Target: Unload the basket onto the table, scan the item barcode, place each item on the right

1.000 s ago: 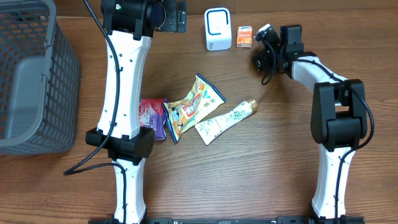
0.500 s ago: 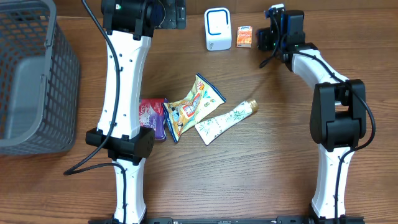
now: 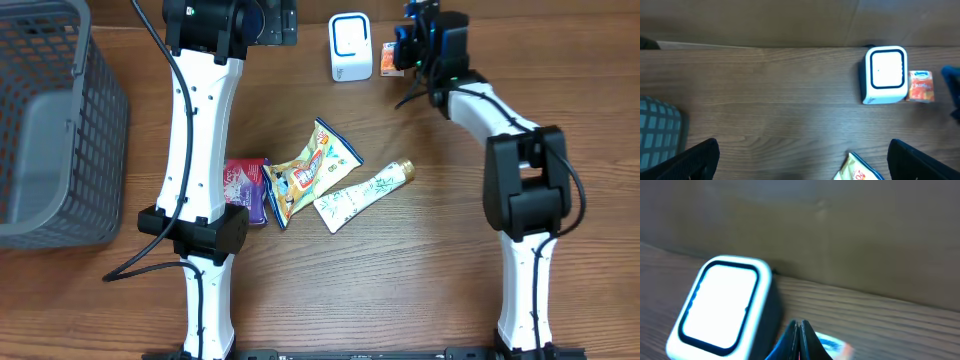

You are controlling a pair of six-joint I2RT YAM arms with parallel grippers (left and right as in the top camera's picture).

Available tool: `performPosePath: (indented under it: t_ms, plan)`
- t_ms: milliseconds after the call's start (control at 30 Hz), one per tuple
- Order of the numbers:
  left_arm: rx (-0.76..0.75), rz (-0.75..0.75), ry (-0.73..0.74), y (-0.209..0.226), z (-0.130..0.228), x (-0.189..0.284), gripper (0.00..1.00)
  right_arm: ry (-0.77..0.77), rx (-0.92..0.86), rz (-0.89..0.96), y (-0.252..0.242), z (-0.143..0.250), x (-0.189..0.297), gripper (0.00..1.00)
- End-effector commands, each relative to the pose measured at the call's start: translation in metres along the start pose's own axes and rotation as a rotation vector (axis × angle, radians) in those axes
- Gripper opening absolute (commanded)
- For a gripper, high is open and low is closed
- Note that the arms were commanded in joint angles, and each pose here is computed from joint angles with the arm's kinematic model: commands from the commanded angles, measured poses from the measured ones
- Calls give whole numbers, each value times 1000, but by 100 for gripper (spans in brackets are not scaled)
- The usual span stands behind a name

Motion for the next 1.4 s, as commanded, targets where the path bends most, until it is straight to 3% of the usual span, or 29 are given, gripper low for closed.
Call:
performPosePath:
  t_ms: [0, 433, 800, 1233, 1267, 1300, 1333, 1367]
  plan:
    - [-11, -53, -8, 8, -2, -2, 100, 25, -5, -22, 5, 22, -19, 4]
    - [-41, -56, -6, 9, -1, -2, 100, 133, -23, 60, -14, 62, -36, 4]
    - [-47, -58, 15, 9, 3, -2, 100, 513, -114, 144, -34, 121, -2, 4]
    - [-47, -50, 19, 8, 3, -2, 100, 938, -341, 277, -12, 122, 101, 4]
    - [-47, -50, 19, 8, 3, -2, 100, 950, -340, 278, -11, 122, 104, 18]
    - [-48, -50, 19, 8, 3, -2, 100, 958, -333, 275, -10, 121, 106, 42]
    - [-48, -50, 20, 8, 4, -2, 100, 962, -327, 272, -10, 121, 107, 57]
    - [-49, -50, 23, 8, 4, -2, 100, 962, -319, 262, -9, 119, 108, 66]
Point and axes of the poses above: each gripper's point midway between its finger pads, its own x axis back along the fingers, its own y axis along the line the jaws close on, z = x × y, the point moved 5 cm from there along x, back along the fingers, and after that the axes turned 5 degrees about -x, right-handed, at the moved point
